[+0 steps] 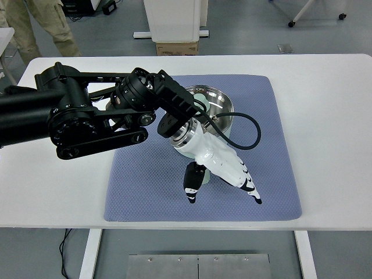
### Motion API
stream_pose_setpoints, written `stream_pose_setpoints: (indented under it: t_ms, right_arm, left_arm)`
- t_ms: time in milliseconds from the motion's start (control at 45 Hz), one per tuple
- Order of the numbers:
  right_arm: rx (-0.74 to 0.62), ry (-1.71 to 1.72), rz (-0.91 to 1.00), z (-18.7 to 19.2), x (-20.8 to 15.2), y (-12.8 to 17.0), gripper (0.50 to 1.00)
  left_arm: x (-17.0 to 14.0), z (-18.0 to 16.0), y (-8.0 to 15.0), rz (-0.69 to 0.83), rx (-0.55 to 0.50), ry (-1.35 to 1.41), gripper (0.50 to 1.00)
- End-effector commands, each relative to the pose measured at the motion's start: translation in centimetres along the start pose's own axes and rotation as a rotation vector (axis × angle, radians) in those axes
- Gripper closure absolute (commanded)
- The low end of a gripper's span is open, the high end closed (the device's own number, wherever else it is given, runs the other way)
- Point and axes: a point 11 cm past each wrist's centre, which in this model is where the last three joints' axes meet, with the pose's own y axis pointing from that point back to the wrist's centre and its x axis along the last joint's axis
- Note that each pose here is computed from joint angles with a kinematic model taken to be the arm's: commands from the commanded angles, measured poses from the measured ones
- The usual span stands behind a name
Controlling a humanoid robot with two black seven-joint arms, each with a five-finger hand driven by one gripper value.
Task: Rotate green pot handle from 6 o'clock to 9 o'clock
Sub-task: 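Push the mint-green handle sideways with the left hand, turning the pot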
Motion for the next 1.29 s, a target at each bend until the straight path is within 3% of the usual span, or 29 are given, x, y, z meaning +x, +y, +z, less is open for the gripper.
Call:
stream_pose_setpoints:
  t_ms: [0, 245, 645, 957, 1268]
  right_arm:
    - [0.0, 0.0, 0.0, 0.0, 0.0, 0.0, 0.5]
    - [0.0, 0.0, 0.0, 0.0, 0.0, 0.0, 0.5]
    - [0.0, 0.0, 0.0, 0.0, 0.0, 0.0, 0.5]
    - [0.0, 0.0, 0.001, 0.0, 0.0, 0.0, 0.5]
    - [0.0, 0.0, 0.0, 0.0, 0.0, 0.0, 0.5]
  left_arm:
    - [-0.9, -0.6, 0.4, -0.035, 0.019, 0.002, 0.5]
    - [-3.2, -1.1, 0.8, -0.132, 0.039, -0.002, 0.5]
    - [-2.6, -0.6, 1.2, -0.158, 0.047, -0.044, 0.5]
    - [-4.9, -1.7, 1.5, -0.259, 0.094, -0.045, 0.5]
    - [-5.3, -2.3, 2.0, -0.296, 0.131, -0.083, 0.5]
